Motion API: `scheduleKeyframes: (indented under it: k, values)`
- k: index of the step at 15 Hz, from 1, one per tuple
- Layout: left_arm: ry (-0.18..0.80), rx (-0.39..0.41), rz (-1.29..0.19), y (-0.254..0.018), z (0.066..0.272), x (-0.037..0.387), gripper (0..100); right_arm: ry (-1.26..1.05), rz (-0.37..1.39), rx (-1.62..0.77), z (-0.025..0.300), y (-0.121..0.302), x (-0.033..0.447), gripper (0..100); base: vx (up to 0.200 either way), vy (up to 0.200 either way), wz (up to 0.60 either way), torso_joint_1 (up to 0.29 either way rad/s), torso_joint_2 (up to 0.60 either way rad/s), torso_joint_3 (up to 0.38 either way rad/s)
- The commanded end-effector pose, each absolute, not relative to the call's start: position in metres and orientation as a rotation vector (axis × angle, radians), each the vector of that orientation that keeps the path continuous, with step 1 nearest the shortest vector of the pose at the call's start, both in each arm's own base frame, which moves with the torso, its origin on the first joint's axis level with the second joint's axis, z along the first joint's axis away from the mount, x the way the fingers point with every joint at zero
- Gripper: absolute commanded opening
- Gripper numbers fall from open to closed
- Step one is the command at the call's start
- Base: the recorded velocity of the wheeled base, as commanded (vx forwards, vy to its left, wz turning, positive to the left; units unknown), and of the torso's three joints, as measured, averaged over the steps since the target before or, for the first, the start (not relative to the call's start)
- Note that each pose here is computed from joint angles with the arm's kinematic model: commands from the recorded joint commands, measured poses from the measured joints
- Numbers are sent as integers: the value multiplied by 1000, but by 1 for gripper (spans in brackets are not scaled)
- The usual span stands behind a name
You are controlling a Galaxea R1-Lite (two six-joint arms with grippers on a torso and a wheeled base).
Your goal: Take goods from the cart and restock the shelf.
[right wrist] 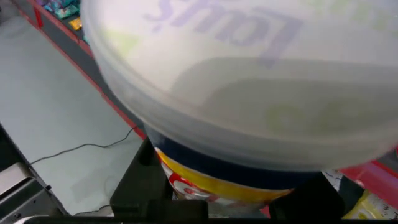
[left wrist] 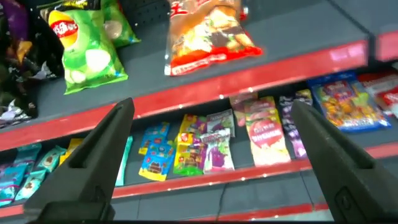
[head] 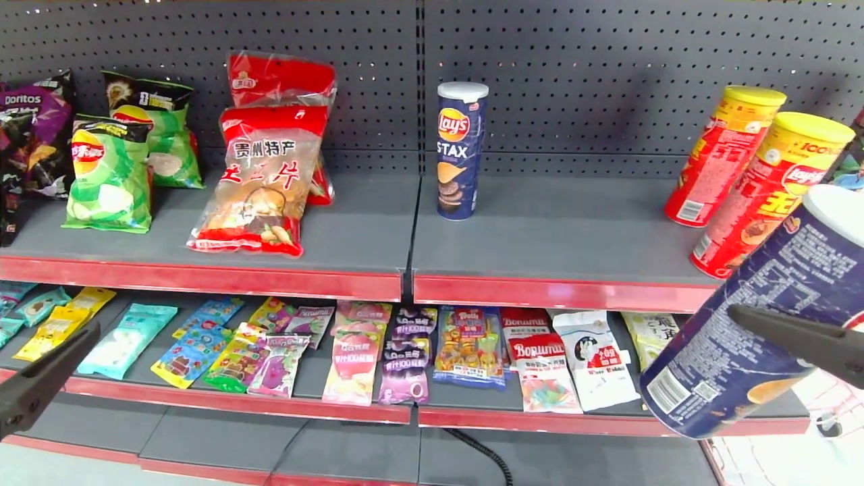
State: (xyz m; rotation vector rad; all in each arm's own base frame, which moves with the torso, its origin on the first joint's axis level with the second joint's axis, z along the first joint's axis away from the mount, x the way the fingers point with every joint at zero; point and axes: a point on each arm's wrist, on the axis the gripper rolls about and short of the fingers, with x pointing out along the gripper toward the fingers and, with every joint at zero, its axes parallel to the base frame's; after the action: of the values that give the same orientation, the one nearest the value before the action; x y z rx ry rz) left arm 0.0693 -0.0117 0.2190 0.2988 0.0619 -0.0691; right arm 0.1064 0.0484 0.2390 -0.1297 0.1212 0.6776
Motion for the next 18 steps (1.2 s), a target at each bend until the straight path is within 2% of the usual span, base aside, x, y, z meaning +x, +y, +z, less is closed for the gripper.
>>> scheduleKeyframes:
  k: [1, 3, 11, 15, 18]
  values:
    - [62, 299, -70, -12, 219, 70, 100, 136, 669, -132, 235, 49, 109, 0, 200, 0, 0, 22, 7, -2]
    - [62, 299, -70, -12, 219, 70, 100, 131, 662, -130, 236, 49, 108, 0, 200, 0, 0, 2, 5, 2]
    - [70, 322, -75, -12, 218, 71, 100, 100, 693, -232, 232, 48, 102, 0, 0, 0, 0, 0, 0, 0]
    - [76, 361, -77, -13, 218, 73, 100, 89, 692, -236, 233, 47, 100, 0, 0, 0, 0, 0, 0, 0]
    - [79, 363, -78, -13, 218, 73, 100, 88, 693, -236, 234, 47, 100, 0, 0, 0, -600, 2, 4, 4]
